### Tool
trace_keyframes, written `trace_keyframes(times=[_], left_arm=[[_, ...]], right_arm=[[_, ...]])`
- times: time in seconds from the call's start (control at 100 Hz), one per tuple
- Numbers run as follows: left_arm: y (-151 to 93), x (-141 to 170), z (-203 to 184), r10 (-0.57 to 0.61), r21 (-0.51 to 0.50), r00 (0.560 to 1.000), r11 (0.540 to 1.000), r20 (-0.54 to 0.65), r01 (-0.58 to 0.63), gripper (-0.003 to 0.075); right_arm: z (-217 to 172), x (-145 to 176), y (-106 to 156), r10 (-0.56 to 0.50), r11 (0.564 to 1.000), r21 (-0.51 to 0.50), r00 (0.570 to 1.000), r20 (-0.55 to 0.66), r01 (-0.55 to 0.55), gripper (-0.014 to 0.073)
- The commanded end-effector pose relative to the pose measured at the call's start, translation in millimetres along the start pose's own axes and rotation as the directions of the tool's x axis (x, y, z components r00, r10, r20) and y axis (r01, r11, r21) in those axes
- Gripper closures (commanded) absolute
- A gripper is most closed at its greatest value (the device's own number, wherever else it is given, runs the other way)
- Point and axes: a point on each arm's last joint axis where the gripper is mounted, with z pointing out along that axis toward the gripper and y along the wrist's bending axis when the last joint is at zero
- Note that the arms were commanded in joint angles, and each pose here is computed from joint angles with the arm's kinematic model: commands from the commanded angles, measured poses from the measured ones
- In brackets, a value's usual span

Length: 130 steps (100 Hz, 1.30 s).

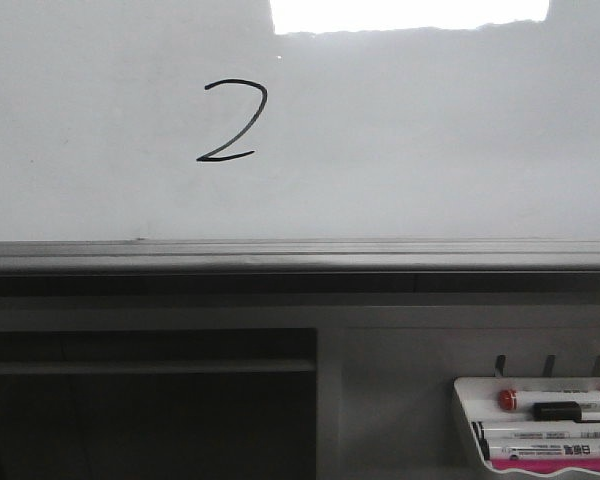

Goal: Write number 2 on whiteboard

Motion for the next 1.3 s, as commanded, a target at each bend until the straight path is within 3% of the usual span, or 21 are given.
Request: trace_keyframes(times=[0.0, 0.11, 0.3, 0.51, 0.61, 0.78, 1.29], left_arm=[[1, -1, -30, -0.057, -0.079, 0.998, 0.995, -0.034, 0.054, 0.0258], [-1, 12, -57, -0.111, -0.166, 0.993, 0.981, -0.049, 0.102, 0.0259], [-8, 32, -66, -0.139, -0.196, 0.989, 0.970, 0.050, 0.146, 0.0319], [-6, 55, -42, -0.143, -0.215, 0.978, 0.961, 0.153, 0.174, 0.0596], [-4, 59, -33, -0.147, -0.220, 0.962, 0.955, 0.228, 0.198, 0.0741], [-1, 63, -24, -0.169, -0.219, 0.928, 0.943, 0.333, 0.250, 0.0740], [-5, 71, -21, -0.170, -0.205, 0.932, 0.948, 0.319, 0.243, 0.0740]], right_arm=[[-7, 3, -7, 0.148, 0.984, 0.094, 0.987, 0.054, -0.153, 0.0316], [-4, 19, -4, 0.234, 0.963, 0.110, 0.965, 0.116, -0.246, 0.0348], [-1, 44, 6, 0.328, 0.928, 0.073, 0.895, 0.301, -0.365, 0.0419], [1, 62, 14, 0.312, 0.927, 0.050, 0.837, 0.449, -0.372, 0.0664], [1, 64, 15, 0.294, 0.929, 0.043, 0.806, 0.514, -0.366, 0.0668], [12, 68, 18, 0.301, 0.929, 0.024, 0.791, 0.532, -0.369, 0.0668], [16, 73, 19, 0.309, 0.928, 0.028, 0.811, 0.497, -0.371, 0.0668]])
